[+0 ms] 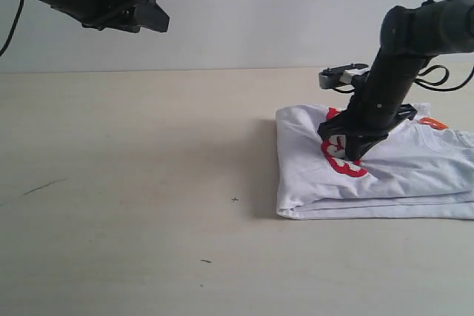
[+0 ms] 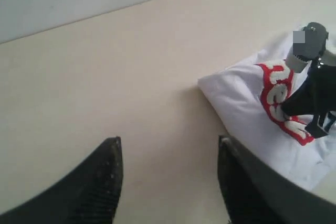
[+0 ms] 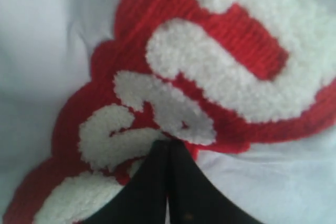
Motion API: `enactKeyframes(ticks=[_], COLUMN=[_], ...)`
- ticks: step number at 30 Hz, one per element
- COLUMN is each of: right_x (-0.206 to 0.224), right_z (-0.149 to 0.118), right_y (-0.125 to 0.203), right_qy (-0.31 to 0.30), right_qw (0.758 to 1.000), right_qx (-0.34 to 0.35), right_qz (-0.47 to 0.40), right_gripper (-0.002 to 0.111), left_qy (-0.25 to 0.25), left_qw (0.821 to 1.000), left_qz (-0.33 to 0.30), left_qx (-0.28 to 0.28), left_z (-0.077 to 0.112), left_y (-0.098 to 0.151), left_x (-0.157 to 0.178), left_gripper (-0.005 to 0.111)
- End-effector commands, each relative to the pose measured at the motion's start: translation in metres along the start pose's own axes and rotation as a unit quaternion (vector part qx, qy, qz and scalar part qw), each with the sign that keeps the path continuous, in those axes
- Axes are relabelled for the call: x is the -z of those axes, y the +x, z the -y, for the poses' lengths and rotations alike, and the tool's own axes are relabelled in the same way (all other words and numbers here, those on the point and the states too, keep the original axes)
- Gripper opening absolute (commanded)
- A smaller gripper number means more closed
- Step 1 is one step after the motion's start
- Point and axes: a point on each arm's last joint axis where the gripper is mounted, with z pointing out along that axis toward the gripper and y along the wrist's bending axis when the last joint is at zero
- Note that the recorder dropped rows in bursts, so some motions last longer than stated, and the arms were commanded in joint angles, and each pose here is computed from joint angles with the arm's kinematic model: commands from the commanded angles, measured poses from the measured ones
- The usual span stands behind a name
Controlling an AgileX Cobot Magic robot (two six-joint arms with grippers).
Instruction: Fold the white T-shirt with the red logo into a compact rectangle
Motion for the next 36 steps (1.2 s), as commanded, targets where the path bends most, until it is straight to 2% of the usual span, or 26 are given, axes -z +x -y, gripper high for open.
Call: enactKeyframes(ticks=[1,9,13,18,24,30,34,36], right_x=[-0.031,-0.024,-0.025,-0.019,0.022,0.074,0.070,0.056], right_z=[-0.041,-0.110,-0.144,-0.165,-0.159,-0.123,-0.092,-0.079], right_y=[-0.003,-0.022,-0.027,-0.035,-0.046,-0.046,-0.038,-0.032], right_qy=[-0.027,-0.107,-0.127,-0.149,-0.139,-0.093,-0.052,-0.032], right_qw=[0.999,0.993,0.988,0.981,0.974,0.971,0.982,0.987], right_qx=[0.034,0.031,0.033,0.029,0.037,0.013,-0.014,-0.015], right_qz=[-0.012,0.041,0.082,0.119,0.178,0.220,0.181,0.158], right_gripper=[0.000,0.000,0.000,0.000,0.000,0.001,0.008,0.011], left_qy=[0.001,-0.002,-0.011,-0.019,-0.018,-0.011,0.004,0.026], left_qw=[1.000,1.000,1.000,1.000,1.000,1.000,1.000,0.998], left_qz=[0.006,0.007,0.013,0.017,0.012,0.000,-0.021,-0.051], left_qx=[-0.002,-0.006,0.001,0.010,0.012,0.007,0.004,-0.002], left_z=[0.002,0.001,-0.007,-0.018,-0.020,-0.018,-0.016,-0.013], left_y=[-0.002,-0.002,-0.003,-0.004,-0.003,0.000,0.004,0.010], left_x=[0.001,0.001,0.005,0.015,0.018,0.018,0.017,0.012], left_gripper=[0.054,0.054,0.054,0.054,0.054,0.054,0.054,0.054])
